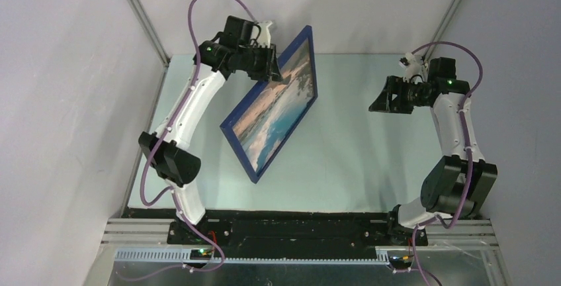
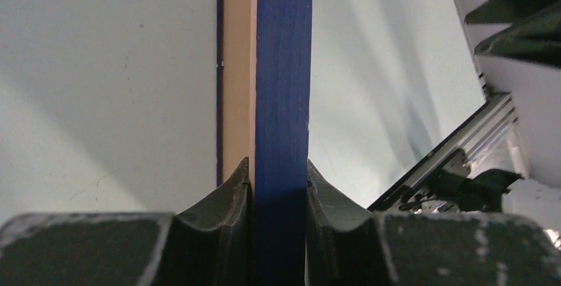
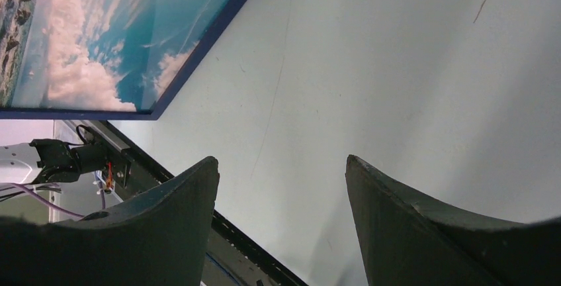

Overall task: Put the photo into the frame
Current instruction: Turn over the photo frame at the center of the board.

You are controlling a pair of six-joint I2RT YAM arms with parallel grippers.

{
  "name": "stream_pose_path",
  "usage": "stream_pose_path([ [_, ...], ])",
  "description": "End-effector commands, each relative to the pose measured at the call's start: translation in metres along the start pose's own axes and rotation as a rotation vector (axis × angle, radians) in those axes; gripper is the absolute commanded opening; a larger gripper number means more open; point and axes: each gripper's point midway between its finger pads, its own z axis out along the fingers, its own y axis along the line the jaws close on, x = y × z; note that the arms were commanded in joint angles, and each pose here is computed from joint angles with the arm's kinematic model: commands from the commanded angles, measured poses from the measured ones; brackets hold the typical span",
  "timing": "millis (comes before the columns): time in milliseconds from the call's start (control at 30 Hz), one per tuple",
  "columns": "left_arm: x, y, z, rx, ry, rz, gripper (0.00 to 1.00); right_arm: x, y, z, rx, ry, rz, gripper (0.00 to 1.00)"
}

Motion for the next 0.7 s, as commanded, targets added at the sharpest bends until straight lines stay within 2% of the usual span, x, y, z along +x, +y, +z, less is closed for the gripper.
stream_pose_path([
  [0, -0.044, -0.013, -0.014, 0.154, -0.158, -0.121, 0.0, -0.004, -0.001, 0.01, 0.0, -0.004, -0.012, 0.74],
  [333, -0.038, 0.043, 0.0, 0.149, -0.133, -0.293, 0.0, 0.004, -0.003, 0.035, -0.009, 0.049, -0.015, 0.74],
  [567, -0.019, 0.085, 0.003, 0.118, -0.121, -0.394, 0.0, 0.008, -0.007, 0.054, -0.021, 0.056, -0.015, 0.75],
  [667, -0.007, 0.098, 0.007, 0.109, -0.11, -0.422, 0.06, 0.013, -0.006, 0.065, -0.046, 0.055, -0.003, 0.75],
])
